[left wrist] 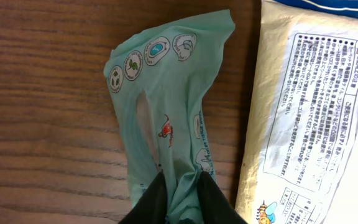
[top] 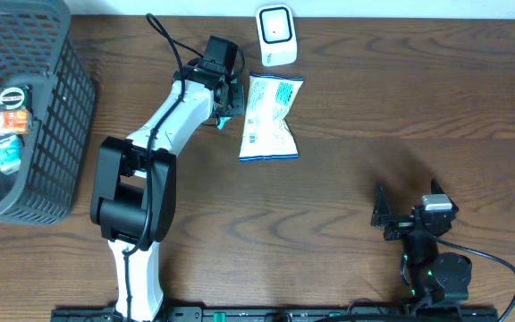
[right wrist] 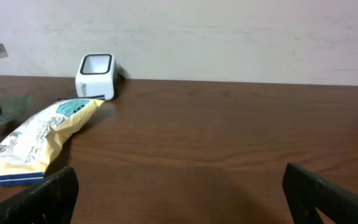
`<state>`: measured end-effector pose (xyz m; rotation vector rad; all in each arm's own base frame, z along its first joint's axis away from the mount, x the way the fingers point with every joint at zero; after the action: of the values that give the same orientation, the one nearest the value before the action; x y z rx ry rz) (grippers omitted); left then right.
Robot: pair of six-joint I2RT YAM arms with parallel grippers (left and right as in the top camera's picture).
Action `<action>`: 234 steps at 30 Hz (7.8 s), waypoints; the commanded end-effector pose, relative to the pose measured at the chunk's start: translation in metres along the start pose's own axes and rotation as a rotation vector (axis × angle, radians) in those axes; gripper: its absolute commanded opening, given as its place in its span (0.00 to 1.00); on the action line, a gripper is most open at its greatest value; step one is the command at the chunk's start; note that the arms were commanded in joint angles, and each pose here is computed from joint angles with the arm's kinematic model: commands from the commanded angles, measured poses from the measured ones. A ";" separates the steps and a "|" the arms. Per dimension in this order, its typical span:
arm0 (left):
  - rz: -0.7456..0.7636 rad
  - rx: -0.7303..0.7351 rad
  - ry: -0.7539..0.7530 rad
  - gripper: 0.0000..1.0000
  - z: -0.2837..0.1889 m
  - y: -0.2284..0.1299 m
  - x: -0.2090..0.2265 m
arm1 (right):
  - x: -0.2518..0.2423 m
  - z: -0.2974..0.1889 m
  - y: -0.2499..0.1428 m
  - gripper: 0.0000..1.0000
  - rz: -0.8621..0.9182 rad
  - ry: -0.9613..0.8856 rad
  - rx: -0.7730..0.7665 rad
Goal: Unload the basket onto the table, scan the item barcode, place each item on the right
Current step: 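Carry the green tissue pack to the scanner with the left gripper, then release the green tissue pack beside the snack bag, then reach into the basket and grasp the Kleenex On The Go pack with the left gripper, then carry the green Kleenex pack to the scanner with the left gripper, then release the Kleenex pack beside the snack bag and withdraw left gripper, then grasp the orange Kleenex pack in the basket with the left gripper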
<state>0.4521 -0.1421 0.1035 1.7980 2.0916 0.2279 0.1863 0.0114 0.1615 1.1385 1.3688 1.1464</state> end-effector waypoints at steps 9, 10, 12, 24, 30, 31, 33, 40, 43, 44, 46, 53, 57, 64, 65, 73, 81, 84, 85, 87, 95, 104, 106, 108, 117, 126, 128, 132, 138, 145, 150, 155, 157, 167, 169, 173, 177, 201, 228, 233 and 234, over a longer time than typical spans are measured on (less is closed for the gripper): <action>0.100 -0.352 -0.137 0.77 -0.144 0.051 -0.013 | 0.002 0.000 0.000 0.99 -0.008 0.009 -0.001; 0.102 -0.379 -0.142 0.80 -0.153 0.054 -0.011 | 0.002 0.000 0.000 0.99 -0.008 0.009 -0.001; 0.085 -0.493 -0.145 0.82 -0.187 0.069 0.003 | 0.002 0.000 0.000 0.99 -0.008 0.009 -0.001; -0.452 -0.967 0.333 0.84 -0.340 0.098 0.265 | 0.002 0.000 0.000 0.99 -0.008 0.009 -0.001; -0.617 -0.755 0.512 0.79 -0.301 0.063 0.371 | 0.002 0.000 0.000 0.99 -0.008 0.009 -0.001; -0.624 -0.683 0.529 0.75 -0.282 0.057 0.386 | 0.002 0.000 0.000 0.99 -0.008 0.009 0.000; -0.597 -0.605 0.541 0.75 -0.259 0.054 0.394 | 0.002 0.000 0.000 0.99 -0.008 0.009 -0.001; -0.568 -0.283 0.594 0.78 -0.156 0.031 0.423 | 0.002 0.000 0.000 0.99 -0.008 0.009 -0.001; -0.550 -0.166 0.646 0.80 -0.126 0.015 0.434 | 0.002 0.000 0.000 0.99 -0.008 0.009 -0.001; -0.543 -0.132 0.642 0.80 -0.114 0.011 0.436 | 0.002 0.000 0.000 0.99 -0.008 0.009 -0.001; -0.538 -0.090 0.637 0.80 -0.099 0.005 0.439 | 0.002 0.000 0.000 0.99 -0.008 0.009 -0.001; -0.509 0.024 0.622 0.80 -0.063 -0.013 0.443 | 0.002 0.000 0.000 0.99 -0.008 0.009 -0.001; -0.508 0.043 0.619 0.37 -0.055 -0.017 0.445 | 0.002 0.000 0.000 0.99 -0.008 0.009 0.000; -0.601 -0.020 0.627 0.07 -0.067 -0.010 0.443 | 0.002 0.000 0.000 0.99 -0.008 0.009 -0.001; -0.634 -0.067 0.631 0.07 -0.081 -0.004 0.441 | 0.002 0.000 0.000 0.99 -0.008 0.009 -0.001; -0.945 -0.589 0.562 0.07 -0.241 0.036 0.400 | 0.002 0.000 0.000 0.99 -0.008 0.009 -0.001; -0.857 -0.936 0.225 0.07 -0.364 0.046 0.327 | 0.002 0.000 0.000 0.99 -0.008 0.009 -0.001; -0.752 -1.010 0.056 0.07 -0.395 0.049 0.296 | 0.002 0.000 0.000 0.99 -0.008 0.009 -0.001; -0.717 -1.026 0.006 0.07 -0.402 0.049 0.287 | 0.002 0.000 0.000 0.99 -0.008 0.009 -0.001; -0.635 -1.044 -0.088 0.07 -0.412 0.052 0.268 | 0.002 0.000 0.000 0.99 -0.008 0.009 -0.001; -0.084 -0.914 -0.376 0.07 -0.389 0.068 0.140 | 0.002 0.000 0.000 0.99 -0.008 0.009 -0.001; 0.005 -0.618 -0.296 0.07 -0.309 0.050 0.063 | 0.002 0.000 0.000 0.99 -0.008 0.009 -0.001; 0.017 -0.492 -0.285 0.07 -0.276 0.042 0.050 | 0.002 0.000 0.000 0.99 -0.008 0.009 -0.001; 0.033 -0.389 -0.281 0.07 -0.244 0.038 0.038 | 0.002 0.000 0.000 0.99 -0.008 0.009 -0.001; 0.093 -0.071 -0.205 0.07 -0.124 0.013 0.000 | 0.002 0.000 0.000 0.99 -0.008 0.009 -0.001; 0.004 0.221 0.080 0.08 -0.072 -0.035 0.034 | 0.002 0.000 0.000 0.99 -0.008 0.009 -0.001; -0.004 0.254 0.096 0.08 -0.068 -0.041 0.036 | 0.002 0.000 0.000 0.99 -0.008 0.009 -0.001; -0.055 0.223 0.241 0.08 -0.055 -0.039 0.052 | 0.002 0.000 0.000 0.99 -0.008 0.009 -0.001; -0.070 0.274 0.265 0.12 -0.019 -0.046 0.055 | 0.002 0.000 0.000 0.99 -0.008 0.009 -0.001; -0.103 0.248 0.254 0.17 0.017 -0.043 0.053 | 0.002 0.000 0.000 0.99 -0.008 0.009 -0.001; -0.150 0.296 0.090 0.21 0.021 -0.046 0.032 | 0.002 0.000 0.000 0.99 -0.008 0.009 -0.001; -0.099 0.273 0.067 0.53 0.014 -0.039 0.028 | 0.002 0.000 0.000 0.99 -0.008 0.009 -0.001; -0.101 0.207 0.111 0.62 -0.003 -0.024 0.034 | 0.002 0.000 0.000 0.99 -0.008 0.009 -0.001; -0.231 -0.406 0.193 0.93 -0.166 0.073 0.081 | 0.002 0.000 0.000 0.99 -0.008 0.009 0.000; -0.273 -0.523 0.173 0.93 -0.199 0.087 0.095 | 0.002 0.000 0.000 0.99 -0.008 0.009 -0.001; -0.415 -0.813 0.172 0.93 -0.275 0.116 0.155 | 0.002 0.000 0.000 0.99 -0.008 0.009 -0.001; -0.528 -0.967 0.243 0.93 -0.307 0.129 0.221 | 0.002 0.000 0.000 0.99 -0.008 0.009 -0.001; -0.823 -0.498 0.553 0.92 -0.108 0.075 0.428 | 0.002 0.000 0.000 0.99 -0.008 0.009 -0.001; -0.829 -0.105 0.749 0.48 -0.072 0.002 0.435 | 0.002 0.000 0.000 0.99 -0.008 0.009 -0.001; -0.828 -0.084 0.758 0.48 -0.076 -0.002 0.433 | 0.002 0.000 0.000 0.99 -0.008 0.009 -0.001; -0.828 -0.071 0.755 0.48 -0.075 -0.004 0.432 | 0.002 0.000 0.000 0.99 -0.008 0.009 -0.001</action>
<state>0.3826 0.2873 0.0972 0.6834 3.0160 0.8029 0.1863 0.0114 0.1615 1.1385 1.3688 1.1464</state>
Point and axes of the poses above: each gripper's point midway between its finger pads, its own z axis out along the fingers, its own x axis along the line the jaws close on, y = z × x, the point moved 6 cm from there along -z, back along the fingers, and after that the axes turned 7 degrees about -z, right-handed, at the moved point
